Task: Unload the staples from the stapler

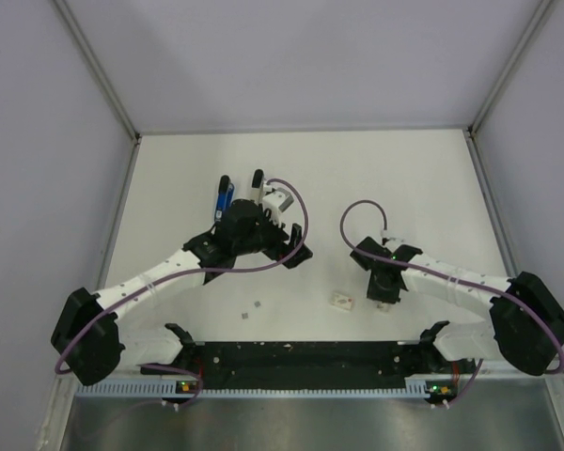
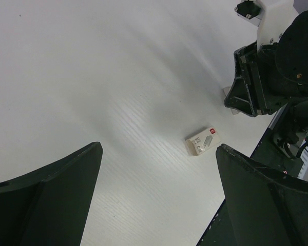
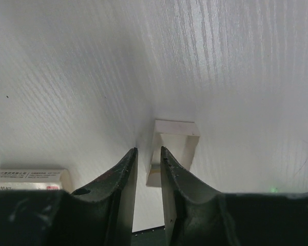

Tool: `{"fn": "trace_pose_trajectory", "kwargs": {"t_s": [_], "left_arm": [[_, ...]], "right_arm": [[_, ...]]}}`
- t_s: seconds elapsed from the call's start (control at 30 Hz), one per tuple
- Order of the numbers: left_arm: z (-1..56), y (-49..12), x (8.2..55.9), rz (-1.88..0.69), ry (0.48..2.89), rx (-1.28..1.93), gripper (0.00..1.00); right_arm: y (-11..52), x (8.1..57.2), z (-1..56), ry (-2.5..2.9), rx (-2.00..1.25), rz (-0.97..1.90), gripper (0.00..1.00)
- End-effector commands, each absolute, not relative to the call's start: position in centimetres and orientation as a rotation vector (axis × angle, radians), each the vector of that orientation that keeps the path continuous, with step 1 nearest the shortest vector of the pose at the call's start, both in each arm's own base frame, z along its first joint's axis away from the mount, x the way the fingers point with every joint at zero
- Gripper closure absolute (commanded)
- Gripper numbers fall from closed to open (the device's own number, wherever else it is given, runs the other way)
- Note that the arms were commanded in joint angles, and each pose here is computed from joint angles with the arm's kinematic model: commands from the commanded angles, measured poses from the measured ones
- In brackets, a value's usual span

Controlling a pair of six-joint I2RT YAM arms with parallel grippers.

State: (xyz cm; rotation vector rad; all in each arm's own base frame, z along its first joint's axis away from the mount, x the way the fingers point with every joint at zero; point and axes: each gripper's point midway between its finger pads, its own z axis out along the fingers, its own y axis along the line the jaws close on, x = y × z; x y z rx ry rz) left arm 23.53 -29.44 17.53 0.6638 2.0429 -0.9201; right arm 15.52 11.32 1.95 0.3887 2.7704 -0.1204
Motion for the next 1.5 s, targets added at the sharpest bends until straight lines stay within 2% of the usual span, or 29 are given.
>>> {"fn": "trace_pose_trajectory", "kwargs": {"t_s": [0.0,0.27,0.57,0.83,1.0,1.13,1.47], "left_arm": [[18.4,-29.8,24.0,-0.914,2.002,0.677,0.01],[18.3,-29.7,24.1,-0.904,2.007,0.676,0.01],[17.9,-29.7,24.2,-0.898,2.018,0.677,0.01],[18.1,-29.6,24.3,-0.89,2.016,0.67,0.01],[18.3,-29.2,24.1,-0.881,2.017,0.657,0.01],[18.9,-28.3,23.6,-0.868,2.006,0.64,0.01],[20.6,-25.7,21.1,-0.871,1.97,0.601,0.01]], "right_arm": [[11.5,16.2,1.8,2.751,0.404,-0.1,0.77],[11.4,16.3,1.6,2.753,0.392,-0.103,1.0],[12.3,18.1,3.1,2.725,0.273,-0.098,1.0],[15.3,24.7,6.9,2.609,-0.202,-0.11,1.0],[18.6,27.9,7.9,2.532,-0.517,0.0,1.0],[21.4,28.7,7.6,2.455,-0.782,0.209,1.0],[22.3,28.4,4.7,2.431,-1.12,0.309,1.0]]}}
